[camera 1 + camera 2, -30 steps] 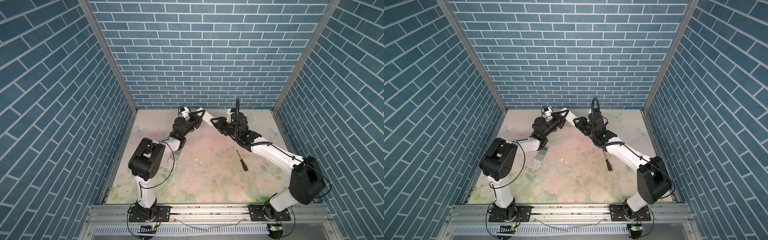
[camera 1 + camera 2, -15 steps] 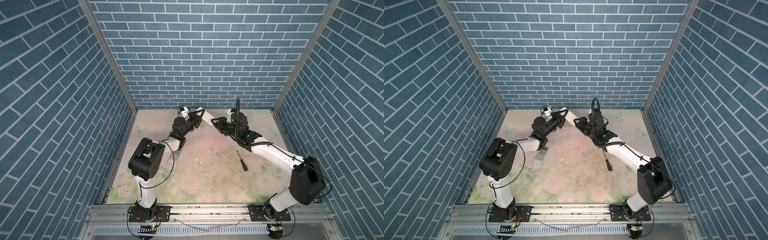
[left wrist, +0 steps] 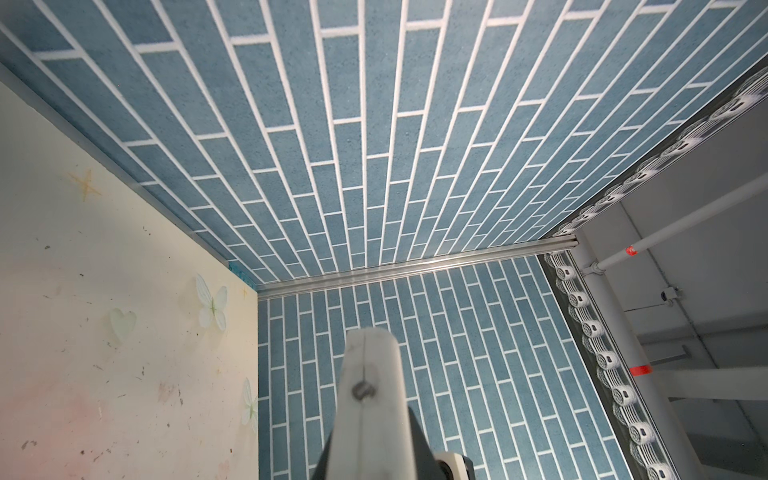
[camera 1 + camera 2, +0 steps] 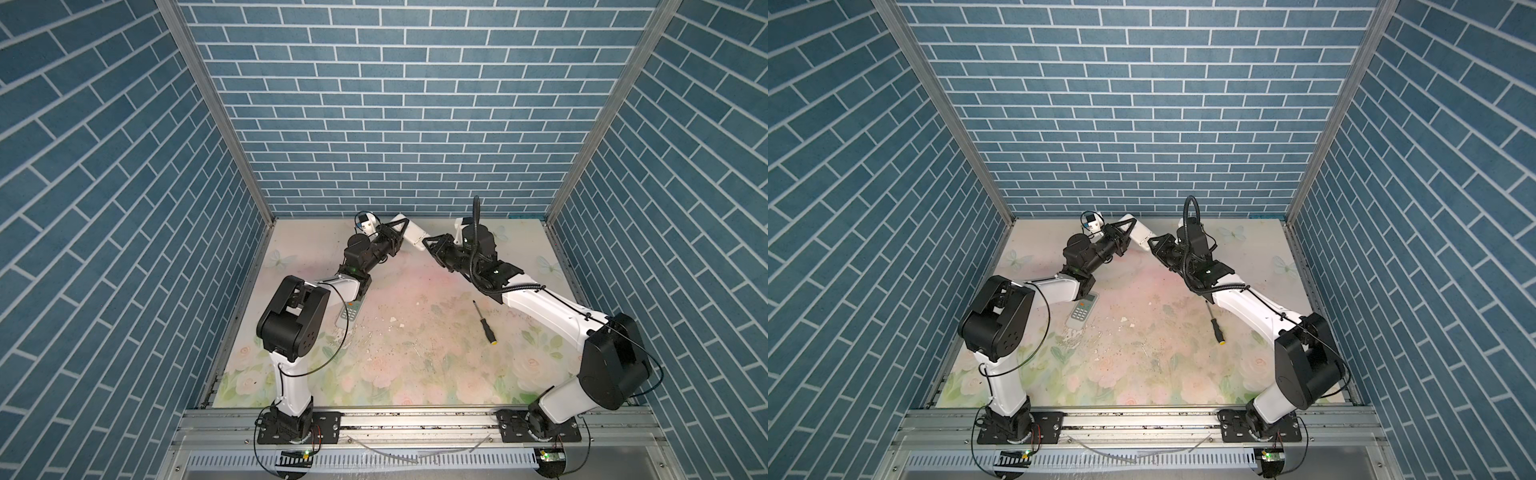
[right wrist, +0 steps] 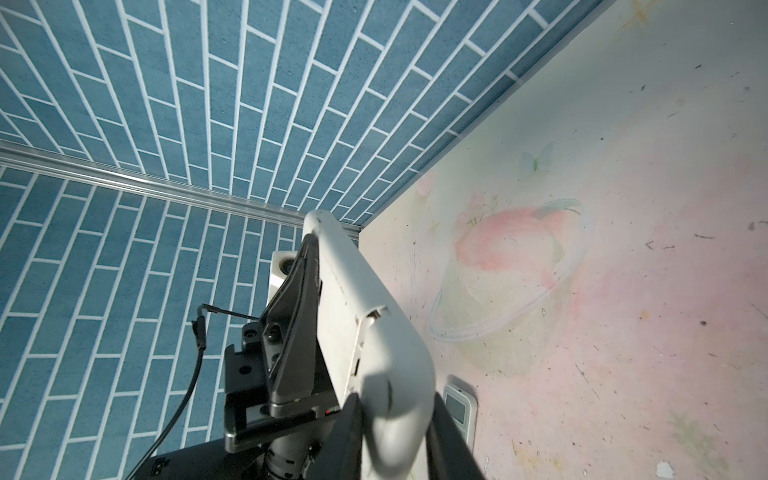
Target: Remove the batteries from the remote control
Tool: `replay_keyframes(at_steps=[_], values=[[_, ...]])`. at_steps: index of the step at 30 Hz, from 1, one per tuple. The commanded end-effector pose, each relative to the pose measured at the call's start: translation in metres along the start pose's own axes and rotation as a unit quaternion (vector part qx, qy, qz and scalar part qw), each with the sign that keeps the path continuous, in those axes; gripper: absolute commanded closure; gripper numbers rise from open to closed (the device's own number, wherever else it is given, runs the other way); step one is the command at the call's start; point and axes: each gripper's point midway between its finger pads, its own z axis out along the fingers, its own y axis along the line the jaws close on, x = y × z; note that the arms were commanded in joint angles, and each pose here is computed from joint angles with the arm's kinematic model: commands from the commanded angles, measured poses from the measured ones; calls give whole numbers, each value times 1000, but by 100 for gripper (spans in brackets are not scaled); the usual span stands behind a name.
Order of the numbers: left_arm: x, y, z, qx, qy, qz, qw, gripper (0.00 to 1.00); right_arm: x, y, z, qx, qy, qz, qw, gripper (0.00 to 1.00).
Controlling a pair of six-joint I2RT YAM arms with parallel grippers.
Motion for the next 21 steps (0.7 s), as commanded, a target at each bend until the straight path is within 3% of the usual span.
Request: replay_keyframes(at_steps=[1, 21], values=[[-7, 10, 1, -5, -8, 13, 1000, 100, -2, 18, -13, -29, -6, 3, 1000, 73], [-10, 16, 0, -9, -9, 13, 1000, 100, -1, 18, -11, -34, -2, 12, 999, 79]])
